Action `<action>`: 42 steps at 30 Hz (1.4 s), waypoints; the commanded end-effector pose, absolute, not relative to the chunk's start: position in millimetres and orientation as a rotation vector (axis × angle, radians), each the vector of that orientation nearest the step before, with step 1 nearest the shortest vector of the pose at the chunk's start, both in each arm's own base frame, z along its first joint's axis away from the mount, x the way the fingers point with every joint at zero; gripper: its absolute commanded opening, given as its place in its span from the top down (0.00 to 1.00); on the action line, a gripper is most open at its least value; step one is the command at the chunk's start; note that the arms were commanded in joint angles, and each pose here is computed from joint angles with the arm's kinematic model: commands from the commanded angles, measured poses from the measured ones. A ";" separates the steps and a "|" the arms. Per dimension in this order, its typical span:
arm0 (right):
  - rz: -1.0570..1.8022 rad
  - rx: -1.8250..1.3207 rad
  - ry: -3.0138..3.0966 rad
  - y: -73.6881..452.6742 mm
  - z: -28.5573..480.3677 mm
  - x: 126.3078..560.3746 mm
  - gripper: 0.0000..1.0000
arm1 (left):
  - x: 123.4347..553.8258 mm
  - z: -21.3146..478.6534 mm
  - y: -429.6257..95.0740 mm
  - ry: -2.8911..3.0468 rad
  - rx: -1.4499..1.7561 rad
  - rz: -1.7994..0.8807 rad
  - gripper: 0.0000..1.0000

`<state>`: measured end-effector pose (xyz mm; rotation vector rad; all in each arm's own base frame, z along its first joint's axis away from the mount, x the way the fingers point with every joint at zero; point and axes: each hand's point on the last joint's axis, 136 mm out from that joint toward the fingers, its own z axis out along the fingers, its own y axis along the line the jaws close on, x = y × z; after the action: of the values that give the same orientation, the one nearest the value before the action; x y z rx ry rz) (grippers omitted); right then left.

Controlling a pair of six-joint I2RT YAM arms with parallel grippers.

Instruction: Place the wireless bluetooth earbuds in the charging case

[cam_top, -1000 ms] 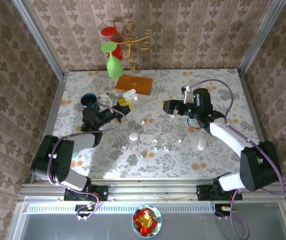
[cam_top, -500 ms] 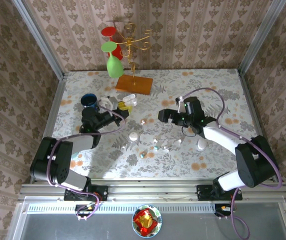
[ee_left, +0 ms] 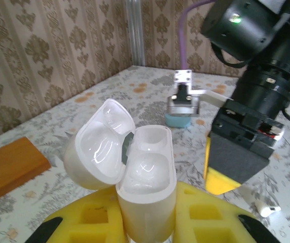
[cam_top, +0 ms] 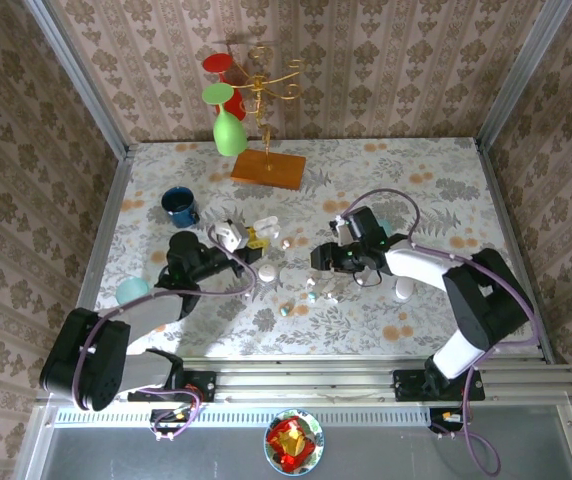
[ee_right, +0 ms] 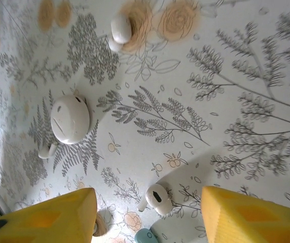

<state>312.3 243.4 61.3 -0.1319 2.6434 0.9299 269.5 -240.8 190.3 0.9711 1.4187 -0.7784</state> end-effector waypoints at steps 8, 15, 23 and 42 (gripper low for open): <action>1.029 -0.261 2.731 267.4 40.9 305.8 0.50 | 252.8 189.9 -257.8 1.369 1.047 -0.797 1.00; 1.041 -0.276 2.782 271.1 26.2 301.1 0.54 | 253.3 192.9 -259.0 1.364 1.026 -0.799 1.00; 1.055 -0.310 2.804 272.0 22.7 285.5 0.59 | 258.6 187.1 -264.5 1.410 1.020 -0.772 1.00; 0.977 -0.327 2.830 263.1 15.5 270.4 0.62 | 253.2 183.4 -267.1 1.376 1.094 -0.731 1.00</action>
<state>289.3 272.0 23.7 -0.3141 2.7587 1.0254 251.5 -262.9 170.5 1.0766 1.4246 -0.7471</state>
